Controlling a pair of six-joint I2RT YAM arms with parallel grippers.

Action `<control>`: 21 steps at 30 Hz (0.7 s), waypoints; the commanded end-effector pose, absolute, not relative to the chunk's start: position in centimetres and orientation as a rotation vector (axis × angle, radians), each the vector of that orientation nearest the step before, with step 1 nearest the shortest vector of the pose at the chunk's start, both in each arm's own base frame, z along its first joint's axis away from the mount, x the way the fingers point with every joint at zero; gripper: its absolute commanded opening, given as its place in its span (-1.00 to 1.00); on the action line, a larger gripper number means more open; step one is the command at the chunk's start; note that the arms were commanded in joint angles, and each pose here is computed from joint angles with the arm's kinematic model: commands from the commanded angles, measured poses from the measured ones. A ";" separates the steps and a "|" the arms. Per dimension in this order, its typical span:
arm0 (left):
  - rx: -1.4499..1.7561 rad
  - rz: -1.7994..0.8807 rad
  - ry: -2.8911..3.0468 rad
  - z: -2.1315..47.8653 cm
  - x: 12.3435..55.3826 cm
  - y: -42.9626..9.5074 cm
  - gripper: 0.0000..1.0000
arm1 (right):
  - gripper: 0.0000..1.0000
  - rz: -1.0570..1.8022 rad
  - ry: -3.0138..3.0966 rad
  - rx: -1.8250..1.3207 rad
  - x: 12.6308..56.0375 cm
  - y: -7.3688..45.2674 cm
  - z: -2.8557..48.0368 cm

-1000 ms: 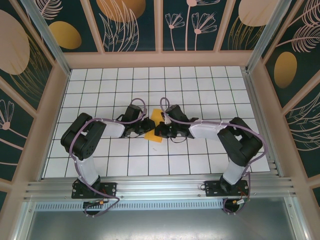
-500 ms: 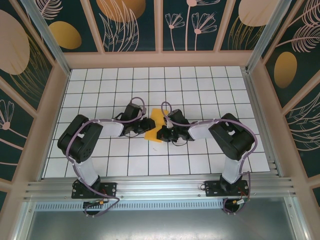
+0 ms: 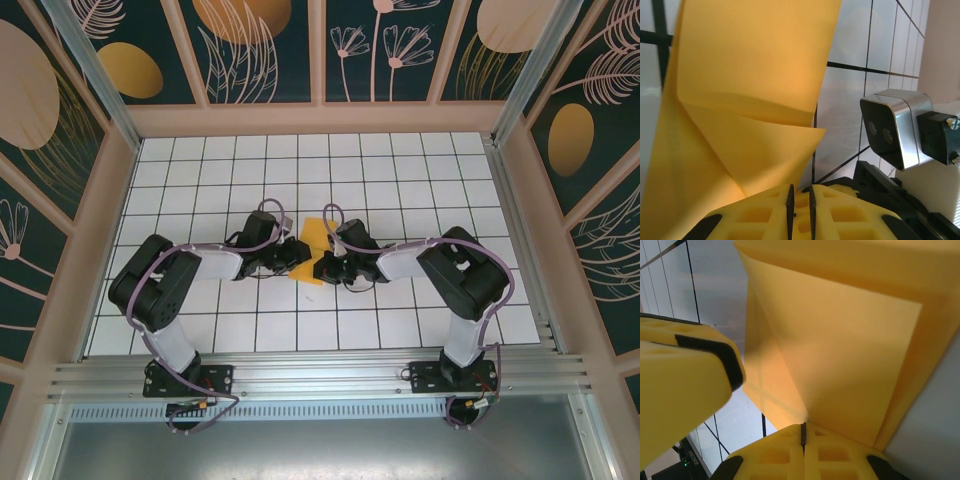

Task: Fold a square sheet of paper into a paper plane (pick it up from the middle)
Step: Fold the triangle a second time at the center of the table.

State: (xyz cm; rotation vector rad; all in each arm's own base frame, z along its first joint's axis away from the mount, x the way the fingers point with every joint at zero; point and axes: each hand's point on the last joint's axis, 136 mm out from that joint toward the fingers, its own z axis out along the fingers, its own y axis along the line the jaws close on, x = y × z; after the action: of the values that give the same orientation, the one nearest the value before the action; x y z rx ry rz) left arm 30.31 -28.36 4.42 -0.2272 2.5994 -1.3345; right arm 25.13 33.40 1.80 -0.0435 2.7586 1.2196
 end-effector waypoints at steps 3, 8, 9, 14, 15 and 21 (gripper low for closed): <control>-0.240 -1.445 2.594 3.6 29.9 -29.3 -0.61 | -0.86 1.139 2.850 -0.005 23.7 31.9 -0.2; -0.300 -1.279 2.654 1.3 30.4 -28.0 -0.61 | -0.86 1.129 2.854 -0.011 23.7 31.8 -0.2; -0.316 -1.218 2.667 0.8 30.8 -27.5 -0.61 | -0.86 1.120 2.859 -0.008 23.6 31.7 -0.3; -0.379 -1.043 2.684 -0.4 32.3 -26.2 -0.61 | -0.86 1.103 2.869 -0.015 23.4 31.5 -0.3; -0.391 -1.012 2.687 -0.5 32.5 -25.9 -0.61 | -0.86 1.095 2.871 -0.016 23.4 31.4 -0.3; -0.423 -0.930 2.676 -0.6 33.5 -25.1 -0.58 | -0.86 1.072 2.884 -0.019 23.1 31.0 -0.4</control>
State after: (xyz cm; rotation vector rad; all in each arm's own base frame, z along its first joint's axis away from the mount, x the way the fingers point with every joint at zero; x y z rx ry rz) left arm 32.06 -28.08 1.86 -0.3442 2.6601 -1.1739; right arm 25.10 33.14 1.78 -0.0399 2.7655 1.1973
